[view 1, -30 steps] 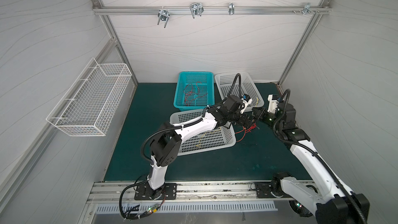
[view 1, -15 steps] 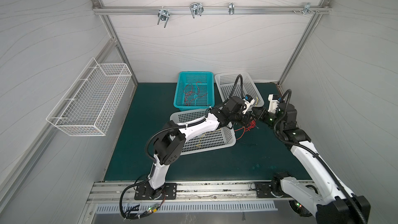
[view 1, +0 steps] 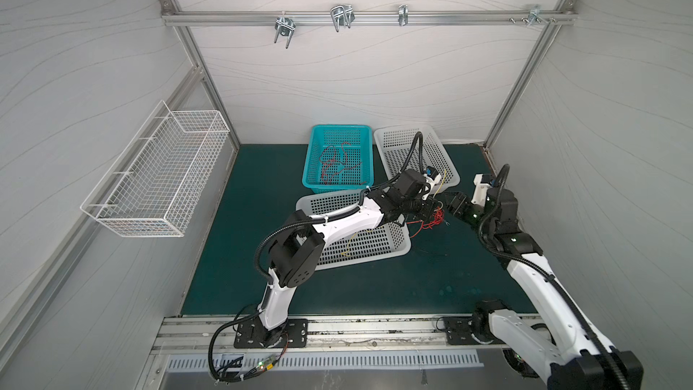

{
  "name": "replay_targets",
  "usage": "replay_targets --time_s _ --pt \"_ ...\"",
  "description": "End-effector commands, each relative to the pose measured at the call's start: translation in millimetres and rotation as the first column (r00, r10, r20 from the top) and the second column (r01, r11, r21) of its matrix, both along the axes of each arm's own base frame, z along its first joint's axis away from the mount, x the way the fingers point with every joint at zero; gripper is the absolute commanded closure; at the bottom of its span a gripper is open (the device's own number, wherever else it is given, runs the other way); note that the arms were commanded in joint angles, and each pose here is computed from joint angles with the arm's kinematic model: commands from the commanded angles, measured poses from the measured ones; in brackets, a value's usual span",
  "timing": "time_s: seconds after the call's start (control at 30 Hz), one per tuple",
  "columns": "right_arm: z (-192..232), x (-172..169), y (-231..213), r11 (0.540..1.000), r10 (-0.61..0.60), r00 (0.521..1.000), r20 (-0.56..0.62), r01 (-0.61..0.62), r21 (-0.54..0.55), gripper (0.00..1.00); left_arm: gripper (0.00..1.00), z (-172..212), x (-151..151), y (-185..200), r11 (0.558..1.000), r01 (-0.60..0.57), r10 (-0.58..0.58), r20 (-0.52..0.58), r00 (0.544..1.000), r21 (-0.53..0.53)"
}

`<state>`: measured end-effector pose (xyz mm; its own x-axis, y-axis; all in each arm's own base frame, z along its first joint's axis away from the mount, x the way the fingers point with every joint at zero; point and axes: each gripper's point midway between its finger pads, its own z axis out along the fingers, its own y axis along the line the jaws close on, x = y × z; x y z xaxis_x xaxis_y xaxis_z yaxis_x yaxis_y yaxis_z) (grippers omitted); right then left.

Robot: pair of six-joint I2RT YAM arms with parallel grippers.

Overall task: Untangle the cables
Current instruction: 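Lift the yellow wire up from the tangle with left gripper while right gripper holds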

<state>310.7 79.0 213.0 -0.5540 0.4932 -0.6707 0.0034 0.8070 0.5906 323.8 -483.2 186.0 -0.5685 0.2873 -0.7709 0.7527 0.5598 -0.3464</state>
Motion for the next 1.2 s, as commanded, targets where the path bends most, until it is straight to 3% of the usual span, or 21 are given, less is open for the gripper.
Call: replay_targets --time_s 0.0,0.13,0.37,0.8,1.17 --pt "-11 -7 -24 0.996 -0.088 0.996 -0.021 0.088 -0.019 0.39 1.0 36 9 -2 0.999 -0.018 0.021 0.081 0.996 -0.042" --pt "-32 -9 -34 0.994 -0.105 0.992 -0.064 0.102 -0.046 0.37 1.0 38 10 -2 0.999 -0.019 0.022 0.085 0.996 -0.042" --pt "-69 -3 -14 1.0 0.011 0.989 -0.15 -0.011 -0.002 0.38 1.0 49 8 -3 0.998 -0.003 0.008 0.091 0.996 -0.055" --pt "-80 16 20 0.992 0.123 0.985 -0.118 -0.122 0.013 0.4 1.0 67 3 -5 0.996 0.023 -0.014 0.096 0.995 -0.089" --pt "-99 23 25 0.991 0.136 0.977 -0.163 -0.136 0.013 0.62 1.0 85 4 6 0.997 0.002 0.009 0.145 0.989 -0.072"
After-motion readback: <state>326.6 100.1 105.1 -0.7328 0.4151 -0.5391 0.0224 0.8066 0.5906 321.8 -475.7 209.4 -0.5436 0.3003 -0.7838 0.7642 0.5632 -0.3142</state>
